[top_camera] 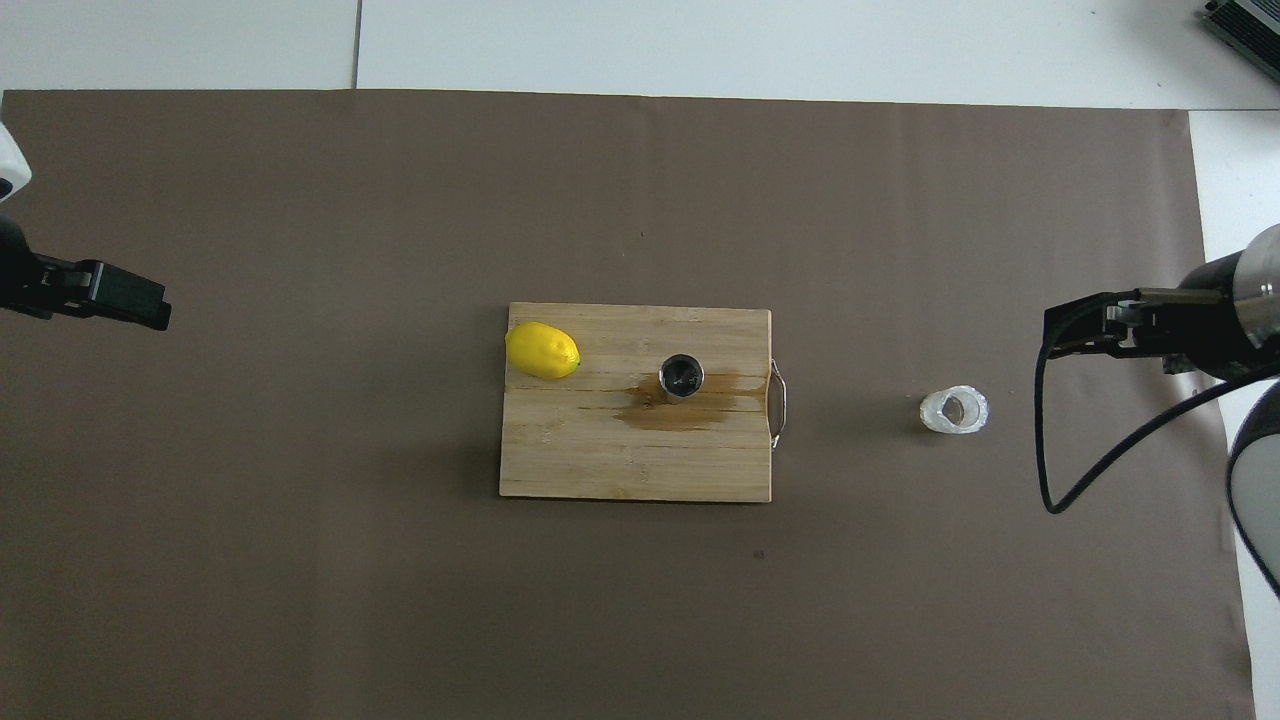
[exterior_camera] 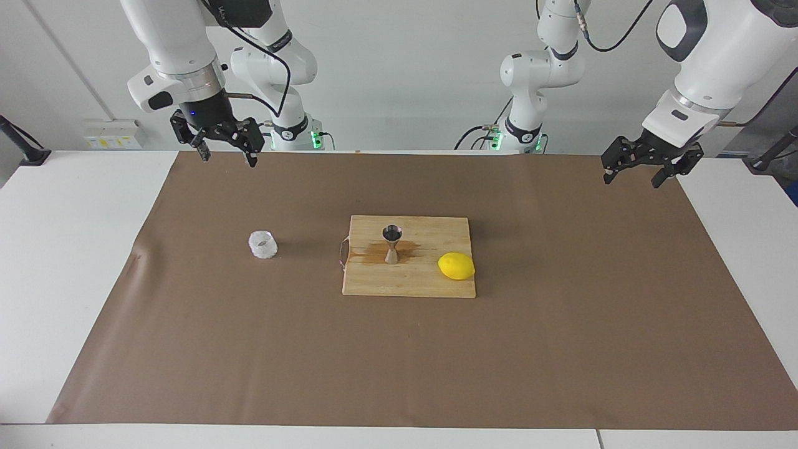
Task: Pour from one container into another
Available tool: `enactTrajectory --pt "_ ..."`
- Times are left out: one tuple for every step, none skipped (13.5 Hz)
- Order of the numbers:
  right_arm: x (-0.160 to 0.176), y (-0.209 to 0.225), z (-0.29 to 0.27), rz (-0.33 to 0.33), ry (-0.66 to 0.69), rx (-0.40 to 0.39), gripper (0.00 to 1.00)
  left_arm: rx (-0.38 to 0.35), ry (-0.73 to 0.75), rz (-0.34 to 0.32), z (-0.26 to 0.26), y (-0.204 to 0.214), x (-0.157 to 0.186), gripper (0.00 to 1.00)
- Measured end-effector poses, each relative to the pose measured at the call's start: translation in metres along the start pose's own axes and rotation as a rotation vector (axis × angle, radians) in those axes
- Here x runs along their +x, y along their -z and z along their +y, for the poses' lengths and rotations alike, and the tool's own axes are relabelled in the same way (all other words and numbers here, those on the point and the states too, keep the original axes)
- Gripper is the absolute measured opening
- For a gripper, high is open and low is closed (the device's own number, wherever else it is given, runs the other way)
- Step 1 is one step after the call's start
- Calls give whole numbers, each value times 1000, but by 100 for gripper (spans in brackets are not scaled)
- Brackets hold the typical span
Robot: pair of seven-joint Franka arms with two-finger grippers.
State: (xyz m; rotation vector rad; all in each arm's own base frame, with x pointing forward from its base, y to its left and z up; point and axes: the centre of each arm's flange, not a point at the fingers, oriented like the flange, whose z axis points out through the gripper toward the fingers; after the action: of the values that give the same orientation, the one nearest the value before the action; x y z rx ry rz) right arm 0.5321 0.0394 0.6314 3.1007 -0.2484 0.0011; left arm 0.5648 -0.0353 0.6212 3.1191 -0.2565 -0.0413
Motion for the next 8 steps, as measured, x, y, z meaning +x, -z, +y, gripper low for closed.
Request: enactTrajectory --pt "1 0 4 0 -6 0 100 0 0 0 0 0 0 100" --pt "1 0 5 0 -7 0 100 0 0 0 0 0 0 100" --pt "2 0 5 0 -6 0 100 0 0 0 0 0 0 100" --pt "2 0 5 2 -5 1 100 0 0 0 0 0 0 100" --pt "2 0 5 3 -4 3 100 0 0 0 0 0 0 100" --pt "2 0 6 3 -6 5 100 0 0 -1 0 0 0 100" --pt "3 0 9 3 -10 6 100 0 1 -1 0 0 0 100" --pt "3 0 11 2 -13 8 100 0 1 -1 0 0 0 100"
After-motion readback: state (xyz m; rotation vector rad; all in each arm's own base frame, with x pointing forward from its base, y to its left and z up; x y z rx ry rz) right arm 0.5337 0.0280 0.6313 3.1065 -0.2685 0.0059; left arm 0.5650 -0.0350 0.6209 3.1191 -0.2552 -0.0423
